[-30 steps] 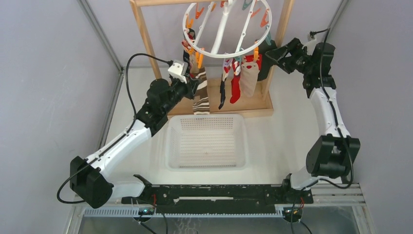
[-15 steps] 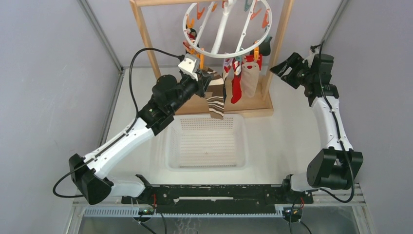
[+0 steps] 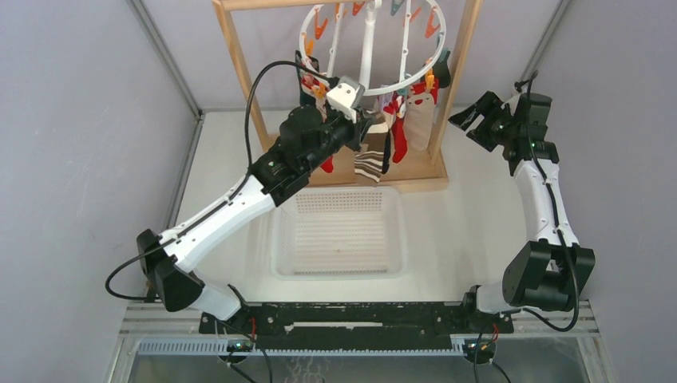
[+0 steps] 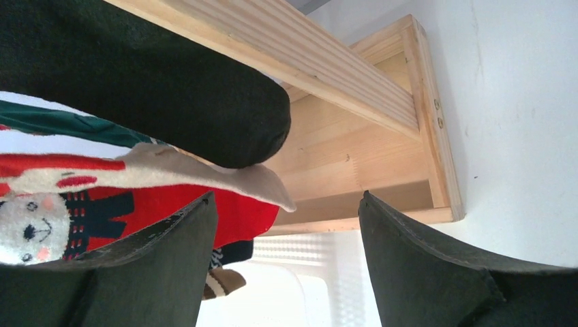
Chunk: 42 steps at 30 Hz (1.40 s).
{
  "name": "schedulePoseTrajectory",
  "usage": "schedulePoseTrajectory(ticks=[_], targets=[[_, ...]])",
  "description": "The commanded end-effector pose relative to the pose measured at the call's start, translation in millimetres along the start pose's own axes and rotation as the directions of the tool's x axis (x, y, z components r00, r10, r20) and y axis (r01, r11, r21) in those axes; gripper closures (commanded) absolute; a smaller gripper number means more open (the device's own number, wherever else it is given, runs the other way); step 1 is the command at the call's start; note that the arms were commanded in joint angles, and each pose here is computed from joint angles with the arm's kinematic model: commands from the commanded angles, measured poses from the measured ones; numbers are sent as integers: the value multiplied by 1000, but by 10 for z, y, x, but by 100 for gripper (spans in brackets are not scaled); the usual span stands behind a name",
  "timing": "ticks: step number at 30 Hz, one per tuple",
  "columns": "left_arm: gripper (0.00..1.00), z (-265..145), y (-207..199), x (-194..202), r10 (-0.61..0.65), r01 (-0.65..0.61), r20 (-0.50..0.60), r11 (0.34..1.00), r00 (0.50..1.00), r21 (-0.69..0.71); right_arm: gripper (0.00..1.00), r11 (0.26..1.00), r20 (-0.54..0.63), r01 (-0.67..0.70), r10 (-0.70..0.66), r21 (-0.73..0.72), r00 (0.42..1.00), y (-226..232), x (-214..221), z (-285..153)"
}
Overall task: Remove the socks clipped to the hanger
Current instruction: Adjust the hanger on the clothesline.
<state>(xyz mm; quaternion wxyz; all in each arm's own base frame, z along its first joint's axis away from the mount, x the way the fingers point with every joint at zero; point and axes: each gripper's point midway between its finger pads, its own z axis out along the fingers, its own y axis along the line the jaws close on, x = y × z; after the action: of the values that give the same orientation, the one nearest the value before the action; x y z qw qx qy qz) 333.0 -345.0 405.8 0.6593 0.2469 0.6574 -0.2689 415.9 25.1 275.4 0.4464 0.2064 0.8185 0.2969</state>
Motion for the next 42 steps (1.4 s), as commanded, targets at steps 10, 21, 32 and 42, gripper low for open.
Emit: schedulePoseTrajectory(ticks=[10,21,32,42], targets=[[84,396,-286,-501,72,-73,36,997,997,35,18,1000,24,-7,6,26,1000,-174,-58,-18],[82,743,-412,-705,95,-96,16,995,995,43,18,999,26,-30,29,37,999,-237,-62,-12],[80,644,-319,-653,100,-100,8,995,995,2,18,998,21,-35,34,45,999,-276,-43,-10],[54,408,-175,-559,105,-106,-22,993,994,-55,17,997,7,-41,41,71,999,-379,7,51]])
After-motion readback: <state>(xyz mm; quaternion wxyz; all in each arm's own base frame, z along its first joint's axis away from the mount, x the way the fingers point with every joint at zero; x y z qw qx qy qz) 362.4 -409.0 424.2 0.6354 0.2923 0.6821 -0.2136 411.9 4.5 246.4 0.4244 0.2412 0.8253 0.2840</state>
